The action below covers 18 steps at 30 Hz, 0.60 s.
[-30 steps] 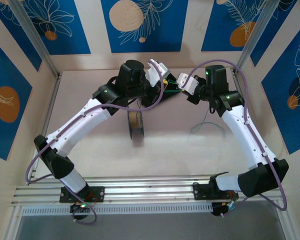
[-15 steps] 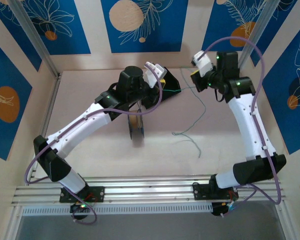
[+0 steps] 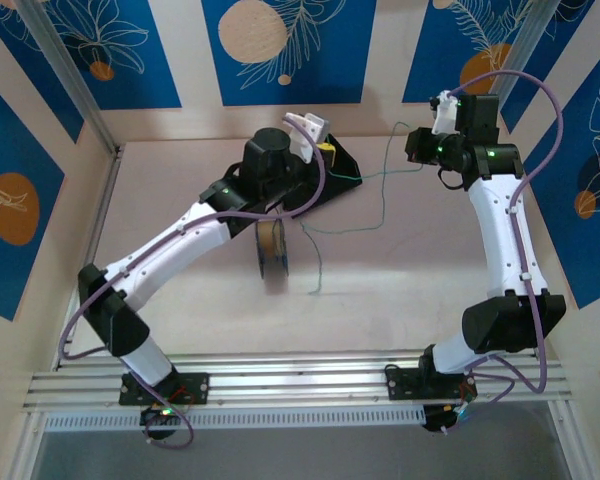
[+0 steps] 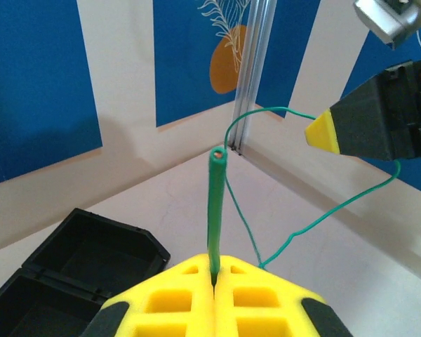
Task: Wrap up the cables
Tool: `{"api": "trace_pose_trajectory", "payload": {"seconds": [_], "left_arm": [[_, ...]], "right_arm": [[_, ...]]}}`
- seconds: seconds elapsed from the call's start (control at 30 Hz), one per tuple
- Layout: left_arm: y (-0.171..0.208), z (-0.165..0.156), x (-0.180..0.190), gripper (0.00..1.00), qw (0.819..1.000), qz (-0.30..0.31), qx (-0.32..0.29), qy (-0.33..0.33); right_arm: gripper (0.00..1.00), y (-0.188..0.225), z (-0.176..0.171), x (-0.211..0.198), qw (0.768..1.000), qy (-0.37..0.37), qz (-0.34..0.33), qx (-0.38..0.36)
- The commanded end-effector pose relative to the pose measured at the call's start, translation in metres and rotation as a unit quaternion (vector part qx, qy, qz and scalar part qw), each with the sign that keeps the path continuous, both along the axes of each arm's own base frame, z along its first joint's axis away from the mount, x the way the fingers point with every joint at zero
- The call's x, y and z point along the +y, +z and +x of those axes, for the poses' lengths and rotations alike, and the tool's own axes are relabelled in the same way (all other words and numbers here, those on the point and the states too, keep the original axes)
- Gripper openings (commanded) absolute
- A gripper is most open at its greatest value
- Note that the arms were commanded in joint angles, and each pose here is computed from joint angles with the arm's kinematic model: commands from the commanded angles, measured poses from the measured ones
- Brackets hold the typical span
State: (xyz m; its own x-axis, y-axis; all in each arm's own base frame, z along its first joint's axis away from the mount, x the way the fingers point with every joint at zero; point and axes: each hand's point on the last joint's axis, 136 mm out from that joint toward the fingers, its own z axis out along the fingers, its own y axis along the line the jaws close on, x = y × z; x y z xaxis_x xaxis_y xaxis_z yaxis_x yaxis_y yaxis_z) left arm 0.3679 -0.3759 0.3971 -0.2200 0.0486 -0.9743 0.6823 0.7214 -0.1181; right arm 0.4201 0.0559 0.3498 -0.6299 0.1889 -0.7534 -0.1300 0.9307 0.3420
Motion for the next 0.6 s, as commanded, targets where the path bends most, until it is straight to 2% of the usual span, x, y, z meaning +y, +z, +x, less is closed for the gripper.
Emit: {"api": "trace_pose_trajectory", "payload": {"seconds": [0.0, 0.03, 0.13, 0.23, 0.27, 0.37, 0.5, 0.57], "left_arm": [[0.022, 0.006, -0.007, 0.0, 1.0, -0.027, -0.002, 0.004], [0.023, 0.008, -0.009, 0.0, 1.0, -0.029, 0.001, 0.004], [0.025, 0.013, -0.012, 0.0, 0.999, -0.039, 0.012, 0.011], [0.025, 0.017, -0.014, 0.0, 0.999, -0.039, 0.023, 0.017], [0.024, 0.019, -0.014, 0.0, 0.999, -0.035, 0.026, 0.021], [0.022, 0.023, -0.013, 0.0, 0.999, -0.029, 0.032, 0.03], [0.021, 0.026, -0.009, 0.0, 0.997, -0.043, 0.042, 0.038], [0.022, 0.026, -0.008, 0.0, 0.997, -0.053, 0.049, 0.037]], "right_arm": [[0.29, 0.019, -0.005, 0.008, 0.999, 0.012, 0.022, -0.03], [0.37, 0.02, -0.007, 0.009, 0.999, 0.015, 0.024, -0.029], [0.49, 0.02, -0.019, 0.006, 0.999, 0.01, 0.035, -0.015], [0.7, 0.023, -0.033, -0.013, 0.997, -0.033, 0.064, 0.002], [0.74, 0.028, -0.04, -0.021, 0.996, -0.047, 0.081, 0.004], [0.78, 0.045, -0.059, -0.035, 0.987, -0.058, 0.15, 0.001], [0.76, 0.056, -0.08, -0.039, 0.972, -0.05, 0.231, 0.001], [0.75, 0.057, -0.09, -0.031, 0.961, -0.02, 0.277, 0.0]]}}
